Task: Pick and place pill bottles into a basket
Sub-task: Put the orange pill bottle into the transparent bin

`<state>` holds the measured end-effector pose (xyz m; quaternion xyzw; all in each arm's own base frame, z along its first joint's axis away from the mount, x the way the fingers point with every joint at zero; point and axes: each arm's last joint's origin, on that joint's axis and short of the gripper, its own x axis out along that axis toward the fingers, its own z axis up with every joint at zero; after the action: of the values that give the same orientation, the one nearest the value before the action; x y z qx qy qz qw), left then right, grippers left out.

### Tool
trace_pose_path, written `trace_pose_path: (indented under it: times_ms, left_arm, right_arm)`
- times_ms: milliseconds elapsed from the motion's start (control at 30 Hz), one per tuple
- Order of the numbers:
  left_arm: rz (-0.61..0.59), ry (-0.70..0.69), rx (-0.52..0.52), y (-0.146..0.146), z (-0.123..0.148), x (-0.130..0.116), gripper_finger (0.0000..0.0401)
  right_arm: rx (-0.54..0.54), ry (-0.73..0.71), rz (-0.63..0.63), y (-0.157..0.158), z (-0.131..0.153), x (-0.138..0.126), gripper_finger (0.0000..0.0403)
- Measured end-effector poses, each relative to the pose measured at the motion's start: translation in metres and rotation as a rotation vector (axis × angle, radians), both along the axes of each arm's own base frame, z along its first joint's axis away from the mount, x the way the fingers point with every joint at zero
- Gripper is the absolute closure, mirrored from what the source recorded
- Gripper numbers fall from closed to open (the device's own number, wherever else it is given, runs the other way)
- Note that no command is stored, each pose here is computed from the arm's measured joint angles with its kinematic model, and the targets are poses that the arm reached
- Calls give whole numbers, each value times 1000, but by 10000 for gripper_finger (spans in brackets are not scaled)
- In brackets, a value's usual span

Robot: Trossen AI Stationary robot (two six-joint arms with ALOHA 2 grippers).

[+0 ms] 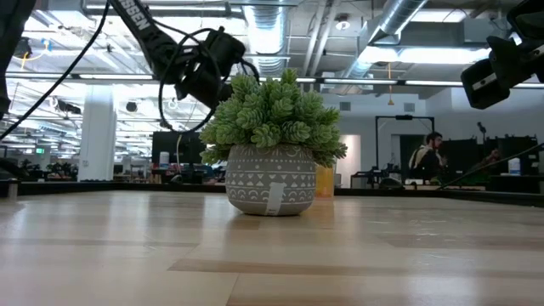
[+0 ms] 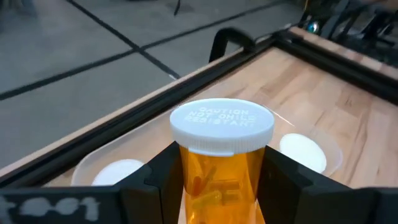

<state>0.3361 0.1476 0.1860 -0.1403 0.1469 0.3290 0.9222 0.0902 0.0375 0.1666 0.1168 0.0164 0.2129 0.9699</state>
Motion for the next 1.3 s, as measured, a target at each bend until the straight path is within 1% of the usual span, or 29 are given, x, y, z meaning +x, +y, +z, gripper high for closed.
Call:
trace_pose_path:
  times_ms: [200, 333, 433, 533, 633, 933, 1067, 1300]
  left_arm:
    - [0, -104, 36, 1, -8, -11, 256]
    - [17, -74, 43, 1, -21, -22, 255]
    - [25, -93, 43, -1, -29, -30, 255]
    - [60, -101, 53, -4, -35, -38, 255]
    - [83, -96, 37, -6, -41, -43, 255]
    - [94, -83, 73, -7, -41, -44, 252]
    - [99, -82, 74, -7, -41, -44, 238]
    - [78, -100, 62, -7, -46, -41, 196]
  right_arm:
    - [0, 0, 0, 0, 0, 0, 283]
    - [0, 0, 0, 0, 0, 0, 283]
    - [0, 0, 0, 0, 0, 0, 283]
    - [0, 0, 0, 0, 0, 0, 283]
    - [0, 0, 0, 0, 0, 0, 283]
    - [0, 0, 0, 0, 0, 0, 283]
    - [0, 0, 1, 0, 0, 0, 283]
    - [0, 0, 0, 0, 0, 0, 283]
